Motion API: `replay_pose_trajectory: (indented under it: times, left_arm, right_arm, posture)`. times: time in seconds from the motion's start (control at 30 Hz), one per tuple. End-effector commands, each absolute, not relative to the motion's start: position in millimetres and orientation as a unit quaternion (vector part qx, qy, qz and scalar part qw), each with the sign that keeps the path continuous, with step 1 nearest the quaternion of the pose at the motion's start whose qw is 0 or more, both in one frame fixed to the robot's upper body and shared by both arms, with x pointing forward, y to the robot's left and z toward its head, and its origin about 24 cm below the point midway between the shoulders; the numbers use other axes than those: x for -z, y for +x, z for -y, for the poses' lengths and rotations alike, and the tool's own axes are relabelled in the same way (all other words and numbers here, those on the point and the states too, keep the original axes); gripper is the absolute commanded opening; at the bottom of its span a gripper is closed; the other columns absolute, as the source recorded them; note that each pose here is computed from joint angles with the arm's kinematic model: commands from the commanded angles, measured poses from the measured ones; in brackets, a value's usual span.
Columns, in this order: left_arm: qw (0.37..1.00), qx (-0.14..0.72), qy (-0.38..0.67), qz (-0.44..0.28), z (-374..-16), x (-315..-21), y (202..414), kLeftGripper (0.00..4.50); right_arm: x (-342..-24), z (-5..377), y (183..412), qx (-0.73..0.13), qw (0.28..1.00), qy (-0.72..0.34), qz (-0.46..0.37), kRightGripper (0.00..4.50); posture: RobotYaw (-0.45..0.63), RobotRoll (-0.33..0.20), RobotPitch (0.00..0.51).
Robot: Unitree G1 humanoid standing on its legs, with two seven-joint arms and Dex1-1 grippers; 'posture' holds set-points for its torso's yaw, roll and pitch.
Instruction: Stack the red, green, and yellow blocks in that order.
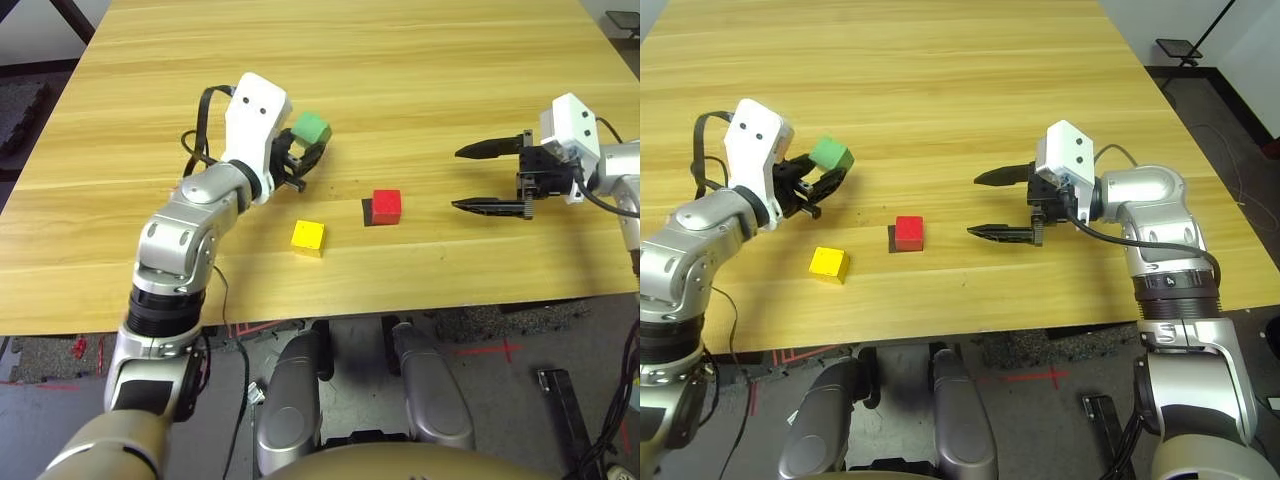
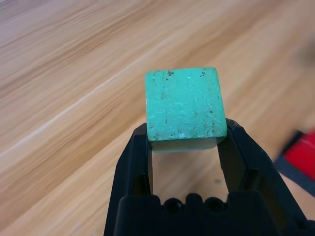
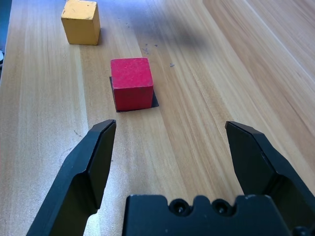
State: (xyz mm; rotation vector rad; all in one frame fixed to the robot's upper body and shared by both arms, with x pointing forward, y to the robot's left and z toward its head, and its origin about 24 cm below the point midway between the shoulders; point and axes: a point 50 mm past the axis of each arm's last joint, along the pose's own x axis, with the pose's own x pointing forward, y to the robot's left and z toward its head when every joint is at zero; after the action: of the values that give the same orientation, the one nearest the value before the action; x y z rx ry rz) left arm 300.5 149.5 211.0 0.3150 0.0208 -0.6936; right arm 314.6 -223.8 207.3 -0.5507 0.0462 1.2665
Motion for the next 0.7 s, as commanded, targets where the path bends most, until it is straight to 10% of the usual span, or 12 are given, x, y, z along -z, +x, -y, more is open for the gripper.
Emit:
replay_pose_trajectory:
  times: [0.03,0.7]
  left_arm:
    - [0.891,0.414,0.185,0.007,-142,-217,295,2.01]
    - [0.744,0.611,0.270,-0.032,-107,-207,283,2.01]
  right_arm:
    - [-209,230,314,-0.577,0.776,-0.257,-0.017,4.50]
    - [-215,230,290,-0.596,0.760,-0.256,-0.028,4.50]
  posture:
    - [0.23,0.075,0.270]
    - [0.17,0.079,0.268]
